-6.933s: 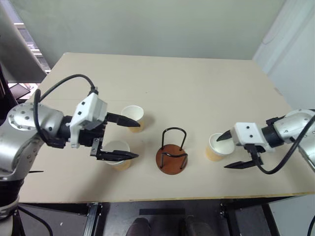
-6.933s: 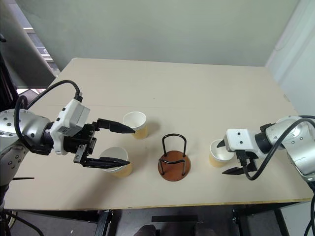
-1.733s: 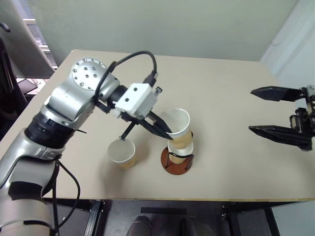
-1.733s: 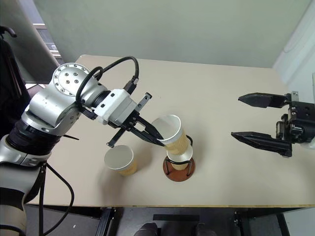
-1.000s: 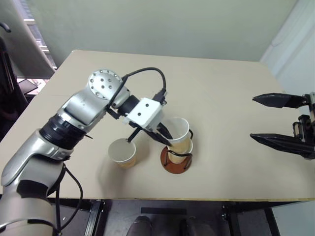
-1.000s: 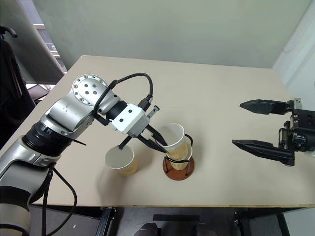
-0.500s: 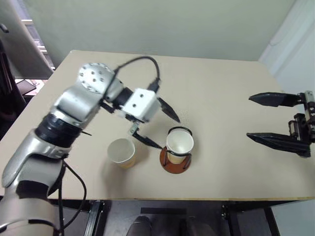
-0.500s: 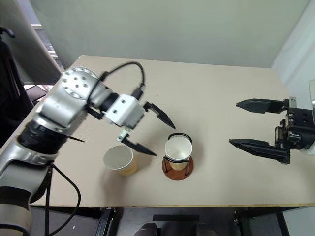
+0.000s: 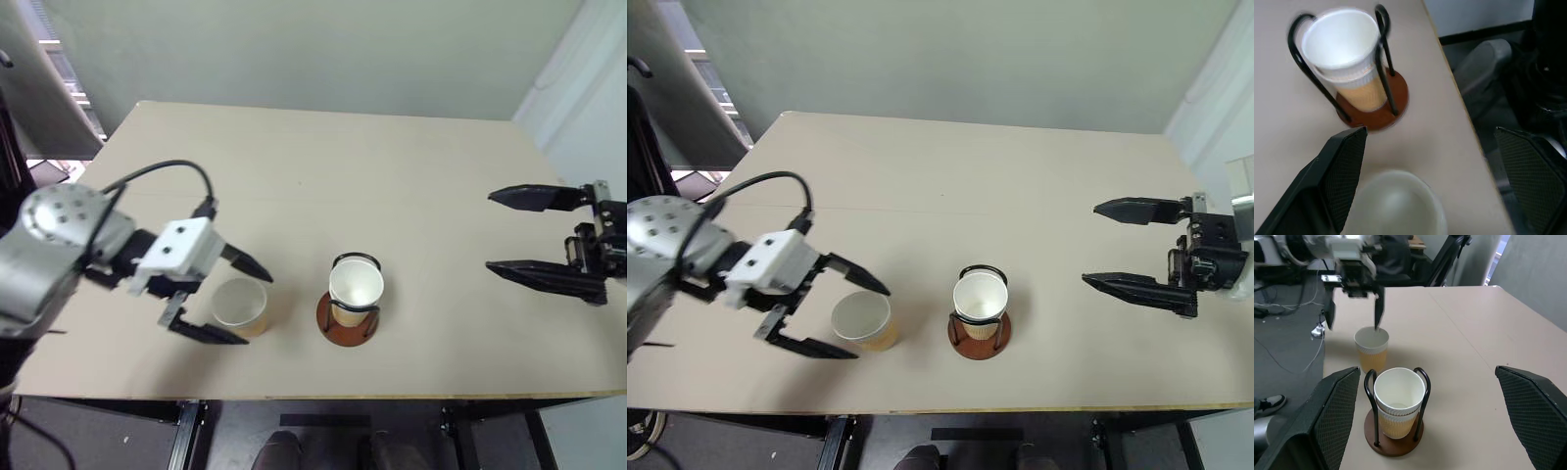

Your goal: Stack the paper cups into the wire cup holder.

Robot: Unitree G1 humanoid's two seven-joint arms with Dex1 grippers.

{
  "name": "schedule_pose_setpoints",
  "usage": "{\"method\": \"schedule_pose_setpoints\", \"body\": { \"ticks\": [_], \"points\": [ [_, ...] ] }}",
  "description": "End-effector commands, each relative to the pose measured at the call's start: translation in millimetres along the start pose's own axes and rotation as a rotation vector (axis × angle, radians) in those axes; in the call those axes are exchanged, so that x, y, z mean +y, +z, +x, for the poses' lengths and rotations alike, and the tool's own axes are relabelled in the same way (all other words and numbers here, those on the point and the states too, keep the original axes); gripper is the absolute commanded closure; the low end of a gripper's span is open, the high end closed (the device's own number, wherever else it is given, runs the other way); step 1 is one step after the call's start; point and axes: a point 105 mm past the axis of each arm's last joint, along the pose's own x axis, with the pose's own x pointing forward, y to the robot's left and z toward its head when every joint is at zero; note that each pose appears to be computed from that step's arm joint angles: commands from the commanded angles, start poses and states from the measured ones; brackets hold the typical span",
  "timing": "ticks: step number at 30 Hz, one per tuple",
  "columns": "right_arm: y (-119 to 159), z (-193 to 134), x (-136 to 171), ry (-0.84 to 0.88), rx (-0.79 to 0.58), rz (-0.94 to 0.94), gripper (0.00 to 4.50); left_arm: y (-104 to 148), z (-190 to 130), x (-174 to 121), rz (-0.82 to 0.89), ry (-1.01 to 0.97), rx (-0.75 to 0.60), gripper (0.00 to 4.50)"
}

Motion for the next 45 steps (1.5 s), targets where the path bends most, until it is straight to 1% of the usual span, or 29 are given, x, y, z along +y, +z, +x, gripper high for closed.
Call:
{"method": "schedule_pose_setpoints", "body": {
  "ticks": [1, 4, 11, 14, 18, 19, 21, 27, 29, 30, 31, 35, 38, 41, 42, 44, 45],
  "points": [
    [6.3, -1.4, -2.5, 0.004, -0.012, -0.041, 0.0, 4.2, -10.9, -5.5, -0.006, 0.06, 0.03, 0.04],
    [5.8, 0.8, -5.5, 0.018, -0.017, -0.045, 0.0, -2.0, -11.0, -12.3, -0.045, 0.074, 0.053, 0.04],
    [5.9, 3.8, -8.5, 0.036, -0.02, -0.056, 0.0, -22.8, 2.8, -19.1, -0.081, 0.072, 0.134, 0.04],
    [6.2, 3.8, -7.7, 0.038, -0.018, -0.058, 0.0, -36.0, 5.4, -14.0, -0.084, 0.102, 0.194, 0.04],
    [6.5, 3.3, -6.8, 0.029, -0.011, -0.061, 0.0, -48.3, 11.5, -5.7, -0.071, 0.119, 0.241, 0.04],
    [6.7, 3.2, -6.5, 0.027, -0.009, -0.061, 0.0, -50.3, 13.3, -3.9, -0.069, 0.119, 0.247, 0.4],
    [7.6, 2.5, -5.5, 0.02, -0.005, -0.064, 0.0, -50.5, 17.5, -3.6, -0.067, 0.098, 0.238, 0.96],
    [8.4, 0.2, -3.5, -0.001, 0.003, -0.064, 0.0, -49.8, 16.4, 0.0, -0.061, 0.086, 0.229, 3.19],
    [8.4, -0.2, -3.3, -0.006, 0.004, -0.063, 0.0, -49.8, 15.3, 0.4, -0.06, 0.083, 0.226, 4.01],
    [8.4, -0.3, -3.3, -0.007, 0.004, -0.063, 0.0, -49.7, 15.0, 0.5, -0.06, 0.082, 0.225, 4.33],
    [8.5, -0.3, -3.3, -0.009, 0.004, -0.063, 0.0, -49.6, 14.4, 0.7, -0.059, 0.081, 0.225, 4.45],
    [8.9, -0.1, -3.5, -0.012, 0.003, -0.064, 0.0, -48.4, 10.8, 3.5, -0.053, 0.088, 0.218, 4.45],
    [9.4, -0.5, -4.5, -0.015, 0.003, -0.067, 0.0, -39.5, 3.8, 14.5, -0.019, 0.134, 0.188, 4.45],
    [9.9, -0.4, -6.7, -0.016, 0.0, -0.072, 0.0, -5.9, -7.8, 37.3, 0.082, 0.201, 0.088, 4.45],
    [10.0, -0.3, -7.2, -0.016, -0.001, -0.073, 0.0, 1.8, -10.1, 41.5, 0.105, 0.209, 0.068, 4.45],
    [10.3, 0.1, -8.6, -0.017, -0.002, -0.078, 0.0, 27.3, -13.7, 53.8, 0.194, 0.225, 0.009, 4.45],
    [10.5, 0.4, -9.1, -0.017, -0.002, -0.08, 0.0, 44.0, -14.5, 57.9, 0.245, 0.223, -0.037, 4.45]
  ]
}}
